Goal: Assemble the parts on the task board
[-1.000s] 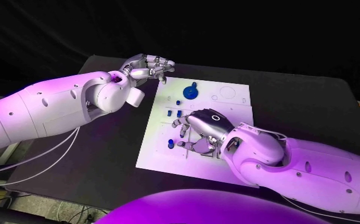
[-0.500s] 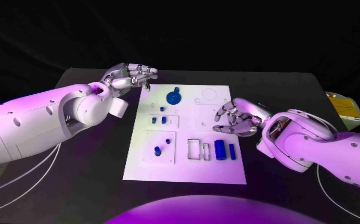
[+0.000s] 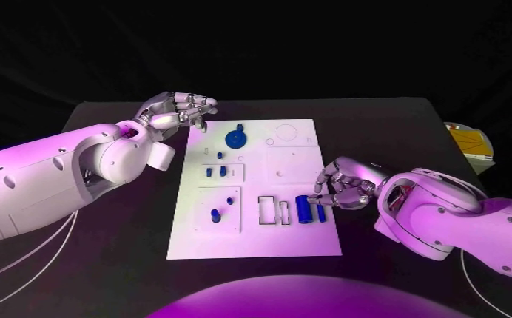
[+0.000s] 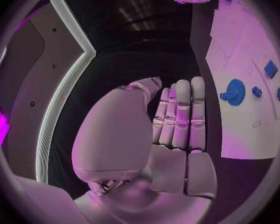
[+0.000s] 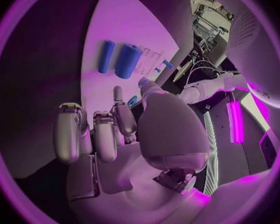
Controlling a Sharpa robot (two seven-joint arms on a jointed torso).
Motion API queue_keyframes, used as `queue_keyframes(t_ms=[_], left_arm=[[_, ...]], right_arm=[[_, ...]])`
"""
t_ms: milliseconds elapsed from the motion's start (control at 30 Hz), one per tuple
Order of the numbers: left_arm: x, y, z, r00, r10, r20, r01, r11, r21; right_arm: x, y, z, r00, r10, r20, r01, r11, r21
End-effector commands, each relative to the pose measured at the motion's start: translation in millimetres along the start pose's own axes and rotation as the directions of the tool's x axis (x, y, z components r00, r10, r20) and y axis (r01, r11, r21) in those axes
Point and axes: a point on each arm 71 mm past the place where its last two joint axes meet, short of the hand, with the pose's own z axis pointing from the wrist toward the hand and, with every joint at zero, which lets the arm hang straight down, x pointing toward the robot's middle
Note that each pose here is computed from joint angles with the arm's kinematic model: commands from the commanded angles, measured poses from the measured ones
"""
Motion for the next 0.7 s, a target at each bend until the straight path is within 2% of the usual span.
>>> queue_keyframes(t_ms=[33,700], left_arm=[[2.1,-0.2,-0.4,1.0,-0.013,-0.018,0.013,1.0,0.006],[0.4,0.2,-2.4,1.0,-0.015,-0.021,0.015,1.0,-0.001]], right_arm=[[7.0,1,0.6,0.998,-0.064,-0.015,0.064,0.997,0.036],[24.9,6,11.8,0.992,-0.11,-0.059,0.112,0.993,0.043]])
